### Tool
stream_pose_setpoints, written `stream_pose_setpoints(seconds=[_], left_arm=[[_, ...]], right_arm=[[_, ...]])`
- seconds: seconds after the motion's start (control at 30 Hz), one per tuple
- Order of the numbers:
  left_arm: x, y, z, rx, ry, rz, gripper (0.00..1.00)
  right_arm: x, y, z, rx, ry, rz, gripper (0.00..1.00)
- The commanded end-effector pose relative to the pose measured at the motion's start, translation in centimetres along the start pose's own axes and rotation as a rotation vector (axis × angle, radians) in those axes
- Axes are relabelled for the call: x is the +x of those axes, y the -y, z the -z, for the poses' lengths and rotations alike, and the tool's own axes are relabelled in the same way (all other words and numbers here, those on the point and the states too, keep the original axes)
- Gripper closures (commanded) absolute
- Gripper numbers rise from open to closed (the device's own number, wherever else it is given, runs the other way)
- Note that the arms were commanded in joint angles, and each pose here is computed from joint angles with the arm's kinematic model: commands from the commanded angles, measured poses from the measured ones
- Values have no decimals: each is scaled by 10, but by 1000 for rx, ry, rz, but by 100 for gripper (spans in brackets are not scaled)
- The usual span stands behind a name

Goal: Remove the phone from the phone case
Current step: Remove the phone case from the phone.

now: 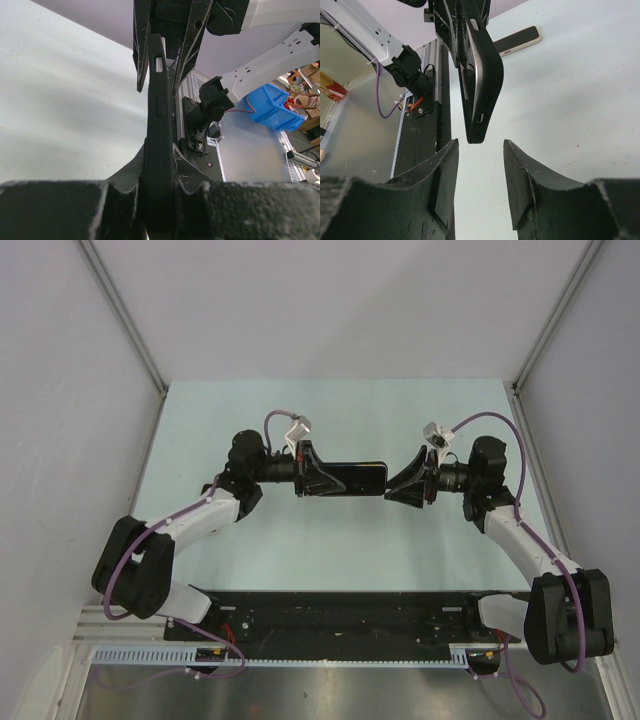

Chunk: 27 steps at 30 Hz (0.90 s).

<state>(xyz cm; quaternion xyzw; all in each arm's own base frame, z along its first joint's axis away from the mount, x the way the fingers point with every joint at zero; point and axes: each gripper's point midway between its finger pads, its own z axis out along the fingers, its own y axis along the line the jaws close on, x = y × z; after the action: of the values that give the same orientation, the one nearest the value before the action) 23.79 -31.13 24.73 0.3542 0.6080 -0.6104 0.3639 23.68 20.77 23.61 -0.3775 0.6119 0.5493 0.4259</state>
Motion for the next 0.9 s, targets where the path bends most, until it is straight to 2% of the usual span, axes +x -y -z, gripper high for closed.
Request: stream_pose_setpoints(seconds=[0.0,0.5,0.87], left_arm=[[-31,14,-2,43,48,-101,100],[-28,13,-3,53,36,-92,100],[-23,21,-7,101,5,-76,100]], right_arm=[[1,1,-2,8,-7,57,55],[5,1,-9,0,-18,70,60],[12,1,-10,-4,-35,126,71]])
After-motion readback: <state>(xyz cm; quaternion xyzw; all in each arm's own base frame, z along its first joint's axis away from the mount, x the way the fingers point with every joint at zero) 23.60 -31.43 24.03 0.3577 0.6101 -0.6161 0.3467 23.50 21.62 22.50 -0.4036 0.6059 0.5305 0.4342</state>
